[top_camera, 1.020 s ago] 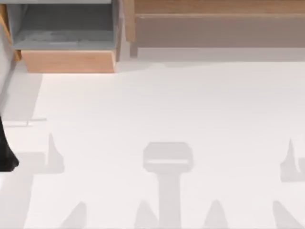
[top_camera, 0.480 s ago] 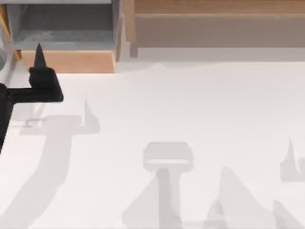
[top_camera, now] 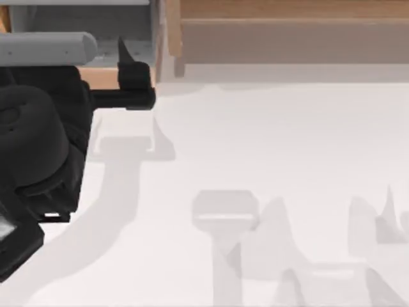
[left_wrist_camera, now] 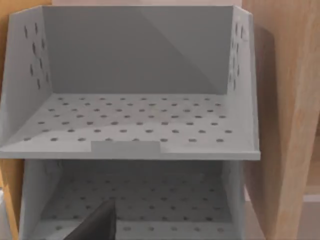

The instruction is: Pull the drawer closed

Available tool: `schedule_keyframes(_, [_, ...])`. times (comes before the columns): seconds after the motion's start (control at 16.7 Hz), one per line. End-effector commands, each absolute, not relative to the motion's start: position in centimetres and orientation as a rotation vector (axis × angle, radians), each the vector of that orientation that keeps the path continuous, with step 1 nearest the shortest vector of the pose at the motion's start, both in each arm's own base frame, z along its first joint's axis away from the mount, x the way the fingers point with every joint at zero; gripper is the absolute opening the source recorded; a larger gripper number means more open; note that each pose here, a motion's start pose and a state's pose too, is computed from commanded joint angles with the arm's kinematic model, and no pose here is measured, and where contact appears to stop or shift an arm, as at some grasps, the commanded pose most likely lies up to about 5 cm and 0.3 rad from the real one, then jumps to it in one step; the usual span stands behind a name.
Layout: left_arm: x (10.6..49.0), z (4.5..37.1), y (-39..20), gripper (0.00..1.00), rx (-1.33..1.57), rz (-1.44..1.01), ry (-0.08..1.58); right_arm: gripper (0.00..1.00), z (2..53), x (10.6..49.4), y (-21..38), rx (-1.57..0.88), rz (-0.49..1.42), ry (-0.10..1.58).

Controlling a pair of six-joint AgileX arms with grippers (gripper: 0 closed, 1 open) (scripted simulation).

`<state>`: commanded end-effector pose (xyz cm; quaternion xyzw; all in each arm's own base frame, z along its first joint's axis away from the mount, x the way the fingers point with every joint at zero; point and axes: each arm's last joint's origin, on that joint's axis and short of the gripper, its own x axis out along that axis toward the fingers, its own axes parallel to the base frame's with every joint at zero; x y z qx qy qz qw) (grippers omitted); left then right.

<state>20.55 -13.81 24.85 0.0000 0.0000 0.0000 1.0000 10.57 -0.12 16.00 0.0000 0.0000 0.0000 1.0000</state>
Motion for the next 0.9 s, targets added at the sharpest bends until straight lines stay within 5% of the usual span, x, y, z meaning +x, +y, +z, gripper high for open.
schedule_keyframes(0.48, [21.5,24.3,-12.7,1.0,0.05,0.045,-0.013,1.0,16.0,10.6,-0.1,0.0,0.0,0.0])
schedule_keyframes(0.9, [24.8,20.2,-3.8,1.0,0.462,0.218,-0.046,1.0,16.0,10.6,-0.1,0.0,0.0,0.0])
